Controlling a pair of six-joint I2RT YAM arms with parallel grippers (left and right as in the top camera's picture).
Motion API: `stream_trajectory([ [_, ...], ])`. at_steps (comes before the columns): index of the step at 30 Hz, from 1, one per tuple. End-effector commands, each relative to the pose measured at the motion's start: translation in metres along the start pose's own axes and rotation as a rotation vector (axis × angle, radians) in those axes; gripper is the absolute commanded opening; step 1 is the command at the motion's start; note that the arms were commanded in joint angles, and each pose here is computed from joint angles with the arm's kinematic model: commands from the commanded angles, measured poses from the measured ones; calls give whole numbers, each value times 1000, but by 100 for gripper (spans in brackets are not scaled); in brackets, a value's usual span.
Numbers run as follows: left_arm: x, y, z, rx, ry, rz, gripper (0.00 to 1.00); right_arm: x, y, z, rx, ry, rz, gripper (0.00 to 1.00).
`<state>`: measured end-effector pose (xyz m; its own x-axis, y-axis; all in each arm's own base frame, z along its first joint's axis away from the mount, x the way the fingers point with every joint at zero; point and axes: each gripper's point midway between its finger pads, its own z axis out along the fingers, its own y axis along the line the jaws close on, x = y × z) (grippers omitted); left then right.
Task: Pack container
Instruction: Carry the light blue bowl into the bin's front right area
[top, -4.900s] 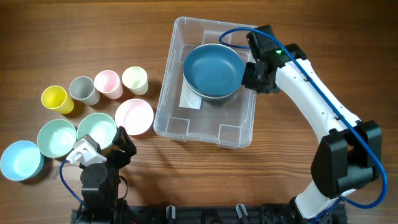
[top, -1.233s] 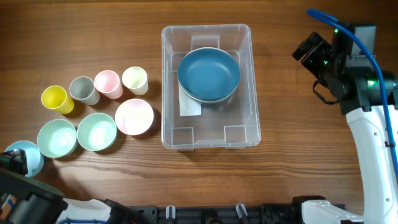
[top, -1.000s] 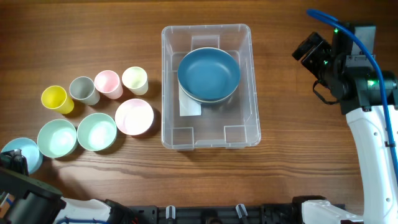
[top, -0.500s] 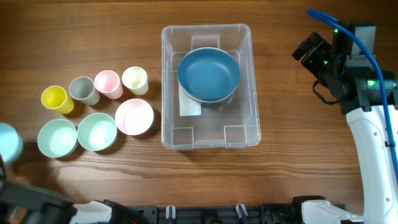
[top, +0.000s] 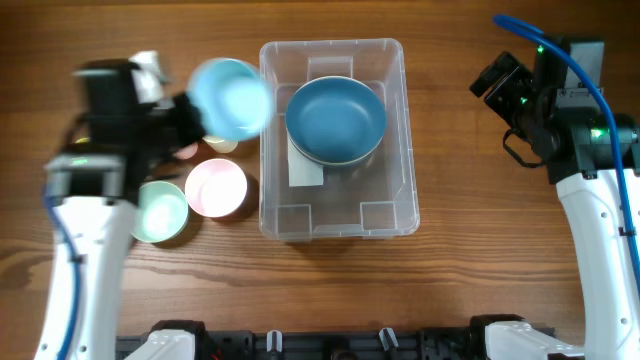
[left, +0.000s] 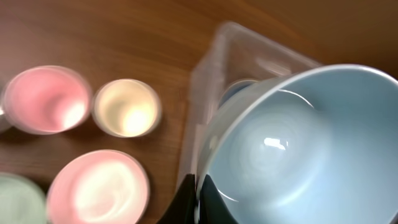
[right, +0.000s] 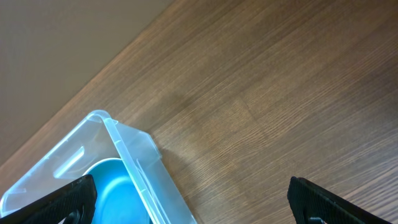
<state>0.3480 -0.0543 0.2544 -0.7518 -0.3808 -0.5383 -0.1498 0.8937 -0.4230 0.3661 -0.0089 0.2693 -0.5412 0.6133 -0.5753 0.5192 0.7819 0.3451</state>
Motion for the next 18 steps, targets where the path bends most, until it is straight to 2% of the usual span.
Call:
stream_trajectory([
  [1,24,-62,29,-33,-22,256,4,-5,-1,-2,10,-19,16,100],
  [3,43,-88,51,-15,8,328,4,-5,-1,-2,10,-18,16,100],
  [10,115,-122,91,21,187,458,4,-5,-1,-2,10,-19,16,100],
  [18,195,-123,140,-34,384,580,4,-5,-1,-2,10,-19,16,100],
])
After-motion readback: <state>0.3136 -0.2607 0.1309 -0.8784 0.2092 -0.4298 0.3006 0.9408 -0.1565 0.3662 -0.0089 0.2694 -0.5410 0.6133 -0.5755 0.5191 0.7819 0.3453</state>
